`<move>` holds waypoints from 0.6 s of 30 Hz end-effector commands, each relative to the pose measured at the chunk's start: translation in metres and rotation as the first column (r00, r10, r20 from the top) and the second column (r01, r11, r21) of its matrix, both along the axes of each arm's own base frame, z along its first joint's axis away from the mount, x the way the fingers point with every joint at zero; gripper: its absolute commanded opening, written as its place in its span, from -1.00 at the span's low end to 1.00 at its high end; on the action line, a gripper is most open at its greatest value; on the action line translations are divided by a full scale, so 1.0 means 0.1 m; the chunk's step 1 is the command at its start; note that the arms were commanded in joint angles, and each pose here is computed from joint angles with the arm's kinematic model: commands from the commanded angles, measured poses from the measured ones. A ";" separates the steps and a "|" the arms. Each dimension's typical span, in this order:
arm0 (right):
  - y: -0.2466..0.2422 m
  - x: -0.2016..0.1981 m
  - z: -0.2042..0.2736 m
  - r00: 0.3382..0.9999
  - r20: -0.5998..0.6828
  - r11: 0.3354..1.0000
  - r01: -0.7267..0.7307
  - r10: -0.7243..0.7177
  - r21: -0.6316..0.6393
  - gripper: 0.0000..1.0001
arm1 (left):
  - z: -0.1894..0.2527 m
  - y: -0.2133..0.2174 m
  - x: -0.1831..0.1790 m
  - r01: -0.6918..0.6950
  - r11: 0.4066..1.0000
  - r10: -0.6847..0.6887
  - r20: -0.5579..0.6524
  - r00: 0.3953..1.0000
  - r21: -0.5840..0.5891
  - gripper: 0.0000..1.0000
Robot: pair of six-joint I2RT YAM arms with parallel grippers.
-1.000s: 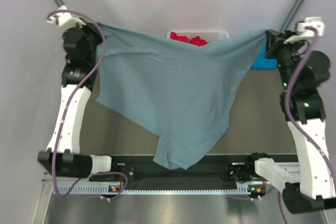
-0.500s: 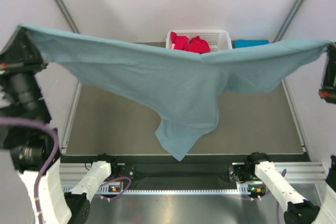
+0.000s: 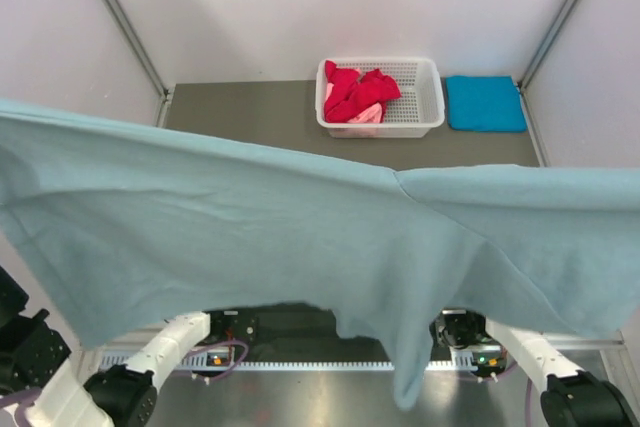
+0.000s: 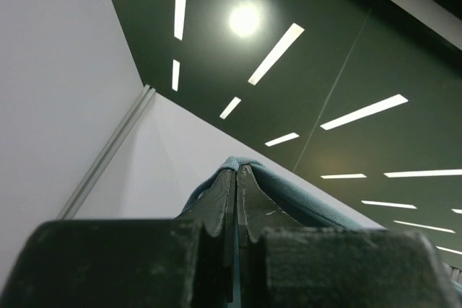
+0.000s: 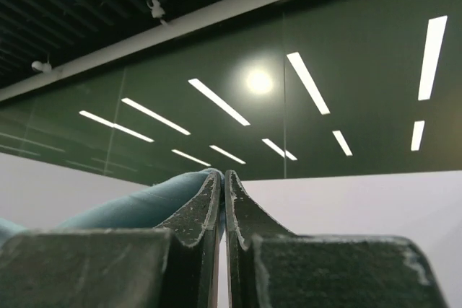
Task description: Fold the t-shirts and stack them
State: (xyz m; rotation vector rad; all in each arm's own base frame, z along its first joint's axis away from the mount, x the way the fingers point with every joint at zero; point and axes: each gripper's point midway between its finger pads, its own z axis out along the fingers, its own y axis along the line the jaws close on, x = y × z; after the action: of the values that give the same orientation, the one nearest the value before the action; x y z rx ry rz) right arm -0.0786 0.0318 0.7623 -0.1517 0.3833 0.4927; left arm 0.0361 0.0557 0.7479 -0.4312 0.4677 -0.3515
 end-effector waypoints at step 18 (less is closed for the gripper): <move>0.28 3.65 -2.87 0.646 -0.746 0.986 0.110 -0.166 -0.124 -1.00 | -3.03 -0.97 3.74 -0.037 0.958 0.246 -0.747 0.618 0.286 -1.00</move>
State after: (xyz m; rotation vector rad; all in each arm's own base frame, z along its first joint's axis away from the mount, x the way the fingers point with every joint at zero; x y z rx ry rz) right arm 0.2935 0.0750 0.4748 0.0115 1.3253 0.4470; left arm 0.3828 -0.0430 0.4970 -0.3349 1.2603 0.0270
